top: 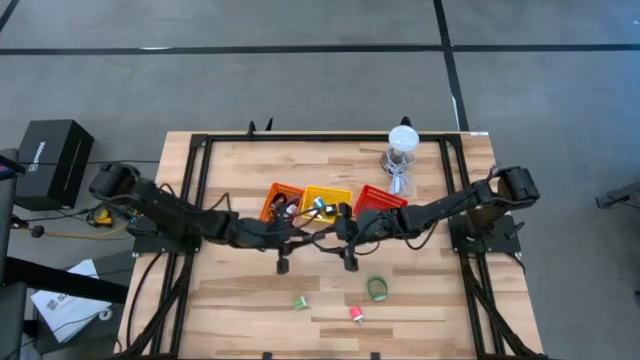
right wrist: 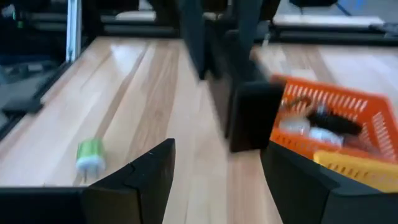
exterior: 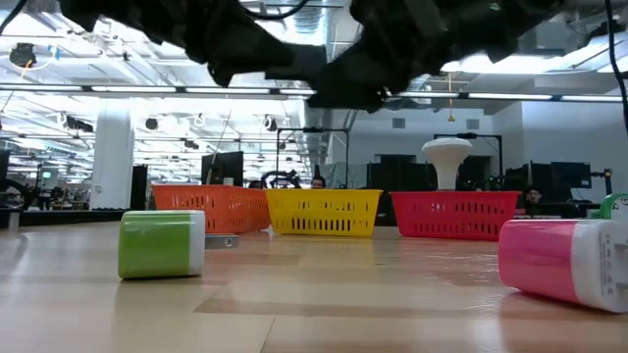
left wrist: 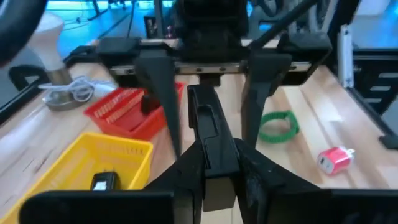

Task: Pick & Place Office items
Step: Put the black digital timer into the red bin

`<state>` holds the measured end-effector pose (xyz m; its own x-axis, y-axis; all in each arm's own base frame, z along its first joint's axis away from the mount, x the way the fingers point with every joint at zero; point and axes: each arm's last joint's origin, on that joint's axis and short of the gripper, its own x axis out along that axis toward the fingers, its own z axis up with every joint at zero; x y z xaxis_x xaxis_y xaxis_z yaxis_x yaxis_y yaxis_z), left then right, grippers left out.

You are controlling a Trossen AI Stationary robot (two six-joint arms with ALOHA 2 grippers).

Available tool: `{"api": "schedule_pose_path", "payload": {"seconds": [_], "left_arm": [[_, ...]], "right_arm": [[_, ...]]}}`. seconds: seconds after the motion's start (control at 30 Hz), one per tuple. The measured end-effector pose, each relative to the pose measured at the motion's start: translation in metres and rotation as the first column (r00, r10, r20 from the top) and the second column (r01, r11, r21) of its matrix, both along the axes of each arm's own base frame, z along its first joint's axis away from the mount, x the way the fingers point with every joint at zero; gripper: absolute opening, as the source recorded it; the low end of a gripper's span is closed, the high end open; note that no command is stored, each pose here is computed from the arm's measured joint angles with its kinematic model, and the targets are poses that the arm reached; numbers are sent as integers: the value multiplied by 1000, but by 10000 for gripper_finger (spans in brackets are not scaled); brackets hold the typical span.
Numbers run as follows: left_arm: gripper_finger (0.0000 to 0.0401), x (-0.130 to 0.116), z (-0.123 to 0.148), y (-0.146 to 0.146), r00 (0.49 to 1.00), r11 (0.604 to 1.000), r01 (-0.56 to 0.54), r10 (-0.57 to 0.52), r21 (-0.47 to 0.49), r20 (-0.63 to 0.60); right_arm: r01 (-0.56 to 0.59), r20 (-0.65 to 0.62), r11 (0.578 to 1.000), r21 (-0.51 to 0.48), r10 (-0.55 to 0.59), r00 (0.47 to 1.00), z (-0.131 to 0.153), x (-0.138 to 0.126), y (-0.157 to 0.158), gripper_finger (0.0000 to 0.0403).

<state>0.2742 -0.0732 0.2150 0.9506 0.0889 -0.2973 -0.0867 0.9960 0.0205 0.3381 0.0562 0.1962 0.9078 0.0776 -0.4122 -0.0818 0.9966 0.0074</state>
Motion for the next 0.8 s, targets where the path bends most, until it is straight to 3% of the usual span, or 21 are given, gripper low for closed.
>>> {"api": "schedule_pose_path", "payload": {"seconds": [0.17,0.53,0.8], "left_arm": [[52,-8,-5,2,1000,1000,12,-11,16,-15],[53,-8,-8,2,1000,1000,7,-6,16,-21],[56,-8,-8,2,1000,1000,3,-3,16,-19]], "right_arm": [[11,18,1000,8,-11,1000,4,17,-2,228],[-4,32,1000,10,4,999,15,18,2,223],[-6,25,1000,9,6,1000,12,19,3,146]]}}
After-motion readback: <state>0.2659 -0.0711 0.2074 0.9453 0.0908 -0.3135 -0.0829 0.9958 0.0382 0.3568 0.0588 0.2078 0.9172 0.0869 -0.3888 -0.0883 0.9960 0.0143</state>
